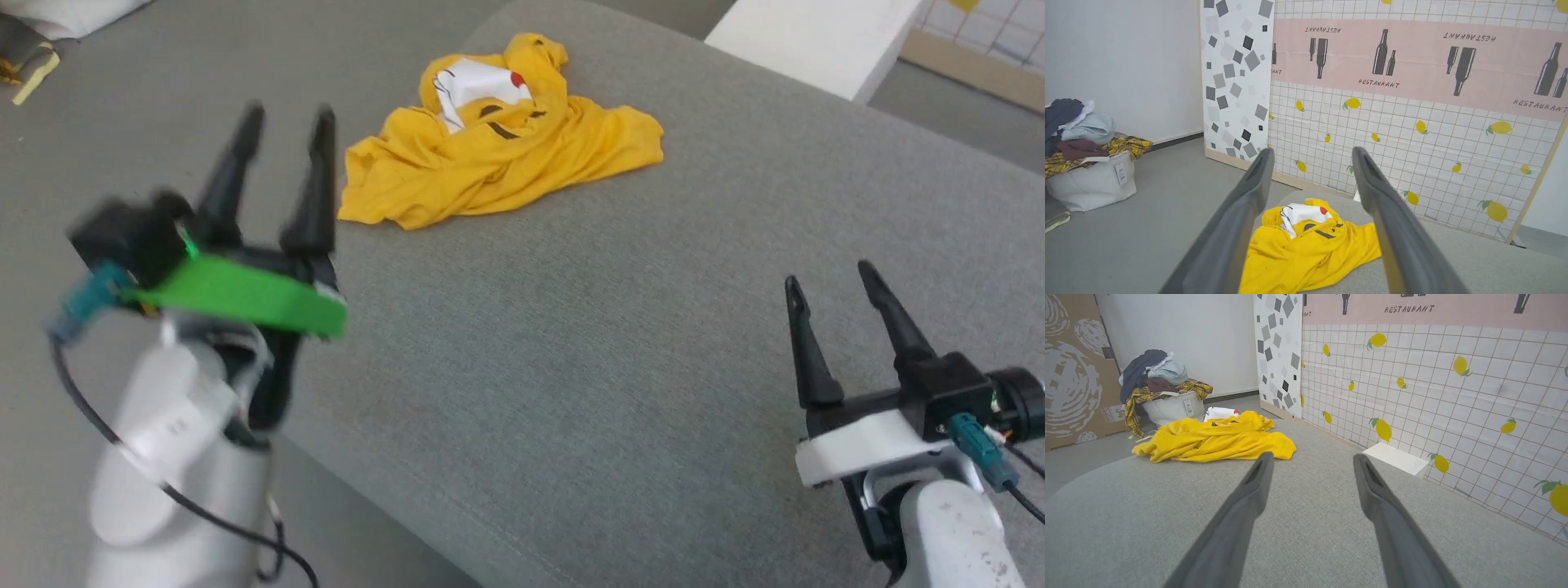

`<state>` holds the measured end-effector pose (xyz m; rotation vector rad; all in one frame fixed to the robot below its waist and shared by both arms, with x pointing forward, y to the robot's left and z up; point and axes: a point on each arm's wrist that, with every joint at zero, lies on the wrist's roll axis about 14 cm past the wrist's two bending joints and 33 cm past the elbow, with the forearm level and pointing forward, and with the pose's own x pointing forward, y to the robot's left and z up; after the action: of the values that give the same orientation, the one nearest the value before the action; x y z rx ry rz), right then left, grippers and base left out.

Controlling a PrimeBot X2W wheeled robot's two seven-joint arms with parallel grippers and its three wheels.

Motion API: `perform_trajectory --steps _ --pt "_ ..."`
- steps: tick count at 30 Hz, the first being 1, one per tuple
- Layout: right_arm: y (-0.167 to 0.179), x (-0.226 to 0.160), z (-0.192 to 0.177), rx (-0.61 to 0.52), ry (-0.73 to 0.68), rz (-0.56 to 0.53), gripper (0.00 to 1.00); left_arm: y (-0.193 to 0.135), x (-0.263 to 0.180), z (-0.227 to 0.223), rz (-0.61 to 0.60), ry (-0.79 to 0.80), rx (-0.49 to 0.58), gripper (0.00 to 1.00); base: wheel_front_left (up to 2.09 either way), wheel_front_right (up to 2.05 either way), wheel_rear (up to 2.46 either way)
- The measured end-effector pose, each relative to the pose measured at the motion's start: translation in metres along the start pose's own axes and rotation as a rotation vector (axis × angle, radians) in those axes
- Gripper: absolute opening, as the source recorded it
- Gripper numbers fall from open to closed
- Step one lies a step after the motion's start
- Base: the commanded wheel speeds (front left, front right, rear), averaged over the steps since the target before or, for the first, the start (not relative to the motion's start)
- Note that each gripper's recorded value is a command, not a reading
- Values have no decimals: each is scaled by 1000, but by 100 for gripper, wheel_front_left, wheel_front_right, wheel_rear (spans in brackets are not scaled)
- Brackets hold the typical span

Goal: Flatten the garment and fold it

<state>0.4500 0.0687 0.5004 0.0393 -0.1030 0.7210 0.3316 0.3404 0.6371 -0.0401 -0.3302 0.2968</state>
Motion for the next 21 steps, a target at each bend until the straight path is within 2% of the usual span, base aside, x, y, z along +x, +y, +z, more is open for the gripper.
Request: perform_trajectory --steps 2,5,7,14,21 --pt "-3 5 4 -5 -14 -2 100 0 23 10 -26 -4 12 100 0 0 0" --pt "-8 11 8 -5 -28 -8 100 3 54 17 -64 16 112 100 0 0 0" --pt "-12 14 10 -7 -34 -13 100 4 73 17 -71 24 126 100 0 0 0" --pt "-34 24 12 -16 -61 -52 100 -2 126 -32 -117 187 186 100 0 0 0" --pt "-64 24 -12 -14 -28 -117 100 -20 161 -106 -167 380 201 100 0 0 0"
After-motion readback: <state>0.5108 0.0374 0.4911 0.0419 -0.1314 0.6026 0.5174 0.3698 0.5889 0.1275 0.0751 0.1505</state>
